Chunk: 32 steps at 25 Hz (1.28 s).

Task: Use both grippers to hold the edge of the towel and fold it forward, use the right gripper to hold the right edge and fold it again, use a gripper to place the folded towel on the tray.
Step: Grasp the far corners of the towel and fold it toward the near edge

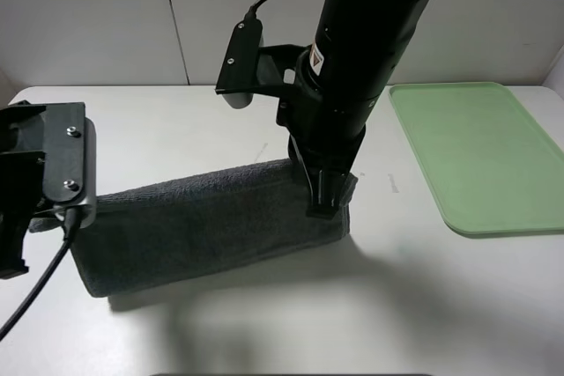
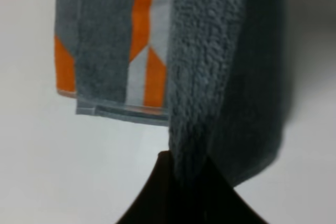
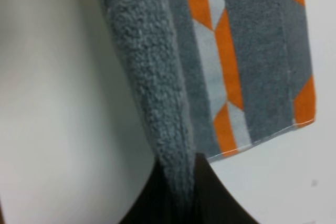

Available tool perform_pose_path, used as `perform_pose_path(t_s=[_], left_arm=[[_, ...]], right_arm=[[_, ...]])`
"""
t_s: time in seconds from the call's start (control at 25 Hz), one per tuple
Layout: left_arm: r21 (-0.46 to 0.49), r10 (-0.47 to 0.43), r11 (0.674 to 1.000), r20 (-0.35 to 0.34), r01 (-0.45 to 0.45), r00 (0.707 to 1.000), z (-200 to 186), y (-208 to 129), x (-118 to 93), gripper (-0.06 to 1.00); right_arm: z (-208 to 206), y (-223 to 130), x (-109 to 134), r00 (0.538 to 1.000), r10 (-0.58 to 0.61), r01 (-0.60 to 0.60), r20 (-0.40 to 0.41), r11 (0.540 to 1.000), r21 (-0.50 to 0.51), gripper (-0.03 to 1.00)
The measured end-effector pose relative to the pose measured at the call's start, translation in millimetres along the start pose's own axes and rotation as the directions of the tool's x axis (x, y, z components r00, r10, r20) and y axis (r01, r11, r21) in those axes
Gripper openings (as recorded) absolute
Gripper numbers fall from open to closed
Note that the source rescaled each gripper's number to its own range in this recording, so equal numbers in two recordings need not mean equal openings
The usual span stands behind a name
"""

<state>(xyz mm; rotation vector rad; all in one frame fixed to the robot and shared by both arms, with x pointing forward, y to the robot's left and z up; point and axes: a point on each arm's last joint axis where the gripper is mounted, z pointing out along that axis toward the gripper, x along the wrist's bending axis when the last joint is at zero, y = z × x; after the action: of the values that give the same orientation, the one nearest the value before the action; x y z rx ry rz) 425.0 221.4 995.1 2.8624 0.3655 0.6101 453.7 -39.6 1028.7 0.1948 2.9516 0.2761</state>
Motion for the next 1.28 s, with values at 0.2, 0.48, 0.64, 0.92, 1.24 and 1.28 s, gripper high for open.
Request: perform_pose_path(t_s=[0.2, 0.48, 0.64, 0.92, 1.24, 1.28], left_arm=[[0.028, 0.006, 1.000, -0.007, -0.006, 1.000, 23.8, 3.5, 6.3, 0.00], [0.017, 0.014, 1.000, -0.036, -0.013, 0.999, 48.1, 9.1, 12.4, 0.00], [0.014, 0.014, 1.000, -0.053, -0.013, 0.999, 58.3, 10.9, 14.9, 0.00], [0.005, 0.019, 1.000, -0.052, -0.019, 0.998, 69.1, 12.8, 15.4, 0.00], [0.016, -0.020, 1.000, -0.054, 0.021, 0.998, 69.6, 10.5, 16.1, 0.16], [0.043, -0.029, 0.999, -0.040, 0.030, 0.999, 70.3, 6.6, 14.4, 0.25]], right_arm=[[13.0, 2.9, -4.9, 1.000, -0.009, 0.009, 0.016, 1.000, 0.010, 0.00], [30.2, -2.4, -24.2, 0.999, 0.040, -0.040, 0.035, 0.999, 0.006, 0.00], [39.2, -2.2, -28.6, 0.998, 0.036, -0.036, 0.047, 0.999, 0.012, 0.00], [43.2, -2.4, -31.4, 0.998, 0.025, -0.026, 0.062, 1.000, 0.017, 0.00], [43.1, -4.5, -34.1, 0.996, -0.002, -0.002, 0.088, 0.999, 0.039, 0.03], [43.0, -6.5, -35.6, 0.996, -0.006, 0.001, 0.094, 0.999, 0.052, 0.11]])
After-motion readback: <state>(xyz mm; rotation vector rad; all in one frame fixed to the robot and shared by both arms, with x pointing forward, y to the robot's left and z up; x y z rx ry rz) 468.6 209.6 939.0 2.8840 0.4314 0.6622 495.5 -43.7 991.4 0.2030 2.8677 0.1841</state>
